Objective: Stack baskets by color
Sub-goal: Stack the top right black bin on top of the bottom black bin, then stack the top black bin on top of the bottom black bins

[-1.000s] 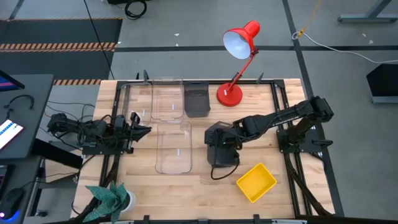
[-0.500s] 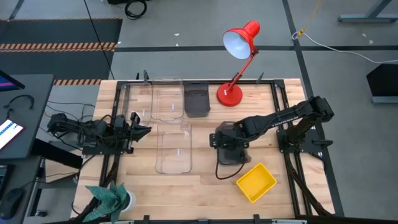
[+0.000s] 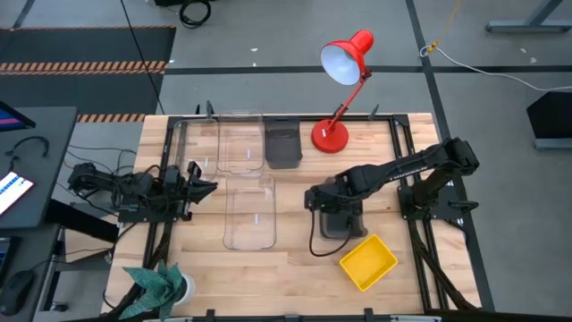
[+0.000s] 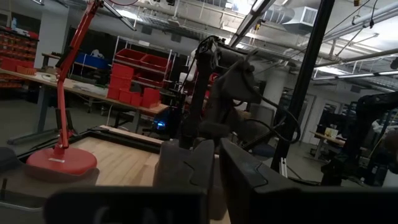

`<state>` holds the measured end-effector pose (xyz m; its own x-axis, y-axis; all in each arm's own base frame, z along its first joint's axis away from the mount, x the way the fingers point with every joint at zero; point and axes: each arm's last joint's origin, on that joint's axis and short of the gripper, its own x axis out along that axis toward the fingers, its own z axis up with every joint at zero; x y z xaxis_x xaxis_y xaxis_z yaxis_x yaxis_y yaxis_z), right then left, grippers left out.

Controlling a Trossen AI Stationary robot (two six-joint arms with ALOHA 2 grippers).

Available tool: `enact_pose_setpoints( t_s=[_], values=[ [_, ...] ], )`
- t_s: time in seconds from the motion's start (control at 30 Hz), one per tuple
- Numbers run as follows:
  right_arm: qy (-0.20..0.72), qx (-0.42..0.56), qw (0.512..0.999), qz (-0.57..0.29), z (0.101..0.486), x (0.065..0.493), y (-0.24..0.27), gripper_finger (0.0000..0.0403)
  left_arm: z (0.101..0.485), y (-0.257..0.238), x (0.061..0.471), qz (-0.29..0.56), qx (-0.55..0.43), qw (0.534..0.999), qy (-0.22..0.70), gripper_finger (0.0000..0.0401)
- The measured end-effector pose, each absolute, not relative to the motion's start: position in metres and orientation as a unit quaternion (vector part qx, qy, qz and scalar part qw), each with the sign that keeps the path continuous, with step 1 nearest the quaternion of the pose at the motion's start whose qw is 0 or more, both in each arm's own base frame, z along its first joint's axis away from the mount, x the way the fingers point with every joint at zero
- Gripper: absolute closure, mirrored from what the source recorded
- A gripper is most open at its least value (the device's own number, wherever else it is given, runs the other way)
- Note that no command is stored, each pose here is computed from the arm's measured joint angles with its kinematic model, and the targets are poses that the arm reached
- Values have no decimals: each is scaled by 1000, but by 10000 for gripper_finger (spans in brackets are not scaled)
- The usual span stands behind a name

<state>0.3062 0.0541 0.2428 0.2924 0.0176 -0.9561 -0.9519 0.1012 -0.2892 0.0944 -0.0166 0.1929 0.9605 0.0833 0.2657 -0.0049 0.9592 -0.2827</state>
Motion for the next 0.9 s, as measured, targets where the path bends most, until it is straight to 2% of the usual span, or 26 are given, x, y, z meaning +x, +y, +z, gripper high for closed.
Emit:
enact_pose_setpoints(
  t_s=[0.47,0.67,0.9],
  values=[
    [496,-404,689,341,227,304,50,283,193,-17,94,22,-141,980,-139,366],
    [505,-372,722,293,237,300,48,265,193,-17,94,22,-141,980,-139,369],
    [488,-288,795,216,261,293,47,263,193,-17,94,22,-141,980,-139,372]
  ],
)
